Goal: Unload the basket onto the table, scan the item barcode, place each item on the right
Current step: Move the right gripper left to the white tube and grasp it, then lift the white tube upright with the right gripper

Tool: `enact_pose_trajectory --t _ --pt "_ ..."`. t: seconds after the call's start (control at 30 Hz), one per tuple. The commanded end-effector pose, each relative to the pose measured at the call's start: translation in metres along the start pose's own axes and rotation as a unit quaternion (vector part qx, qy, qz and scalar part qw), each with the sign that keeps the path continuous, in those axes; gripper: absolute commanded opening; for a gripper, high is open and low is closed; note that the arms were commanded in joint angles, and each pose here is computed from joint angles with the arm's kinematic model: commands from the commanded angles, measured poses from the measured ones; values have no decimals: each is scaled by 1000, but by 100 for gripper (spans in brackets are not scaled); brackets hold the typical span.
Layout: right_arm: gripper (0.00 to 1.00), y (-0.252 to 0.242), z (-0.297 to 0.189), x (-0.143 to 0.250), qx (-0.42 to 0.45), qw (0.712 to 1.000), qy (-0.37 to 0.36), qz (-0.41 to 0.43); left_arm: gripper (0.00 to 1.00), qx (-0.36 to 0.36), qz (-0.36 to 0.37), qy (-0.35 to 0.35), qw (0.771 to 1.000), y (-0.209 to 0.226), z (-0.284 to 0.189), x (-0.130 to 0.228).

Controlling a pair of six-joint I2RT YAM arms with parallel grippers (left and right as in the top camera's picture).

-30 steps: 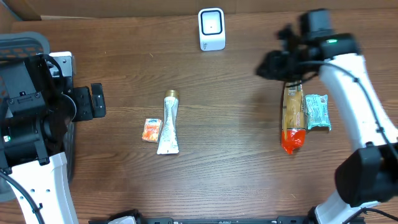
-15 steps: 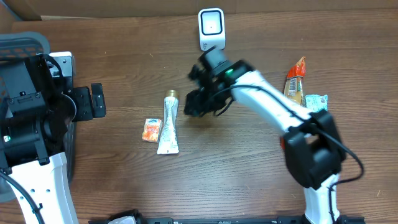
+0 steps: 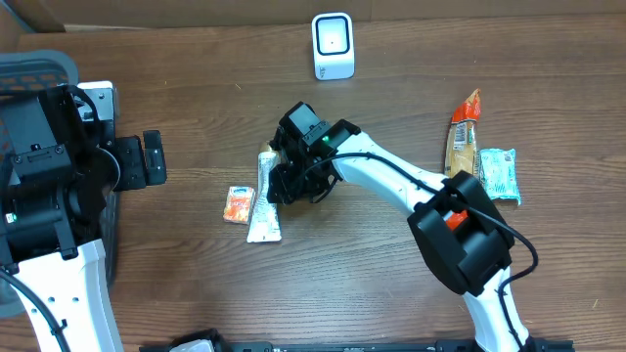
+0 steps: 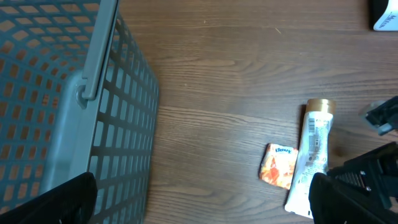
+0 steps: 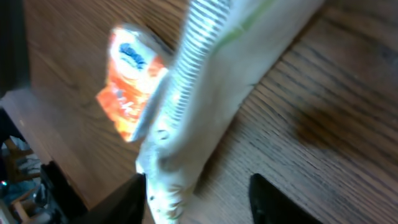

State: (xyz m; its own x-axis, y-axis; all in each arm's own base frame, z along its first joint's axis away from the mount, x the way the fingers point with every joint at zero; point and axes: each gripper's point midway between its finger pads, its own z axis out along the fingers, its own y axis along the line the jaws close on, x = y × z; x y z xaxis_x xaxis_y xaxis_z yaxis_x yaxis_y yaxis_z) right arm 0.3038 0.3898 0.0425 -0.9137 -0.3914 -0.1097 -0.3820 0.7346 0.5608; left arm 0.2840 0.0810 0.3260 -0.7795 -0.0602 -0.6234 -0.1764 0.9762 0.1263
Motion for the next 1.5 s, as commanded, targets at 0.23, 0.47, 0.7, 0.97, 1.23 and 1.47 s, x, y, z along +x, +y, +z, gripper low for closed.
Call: enact_pose_trajectory --t 0.23,0.47,0.7,0.97,1.23,1.47 --pt "50 1 23 9 -4 1000 13 10 100 0 4 -7 1000 1 -3 -4" --pt "55 3 39 9 -15 1000 -4 4 100 0 4 -7 1000 1 -3 -4" --pt "43 -6 50 12 -17 1000 -7 23 100 0 4 -7 1000 1 -3 -4" --pt "4 -17 37 8 -10 1000 -7 0 100 0 4 -7 1000 1 -3 -4" --pt "4 -68 -49 22 51 997 54 -22 100 0 4 -7 1000 1 -3 -4" --pt "20 -109 -63 31 124 989 74 -34 100 0 4 -7 1000 1 -3 -4"
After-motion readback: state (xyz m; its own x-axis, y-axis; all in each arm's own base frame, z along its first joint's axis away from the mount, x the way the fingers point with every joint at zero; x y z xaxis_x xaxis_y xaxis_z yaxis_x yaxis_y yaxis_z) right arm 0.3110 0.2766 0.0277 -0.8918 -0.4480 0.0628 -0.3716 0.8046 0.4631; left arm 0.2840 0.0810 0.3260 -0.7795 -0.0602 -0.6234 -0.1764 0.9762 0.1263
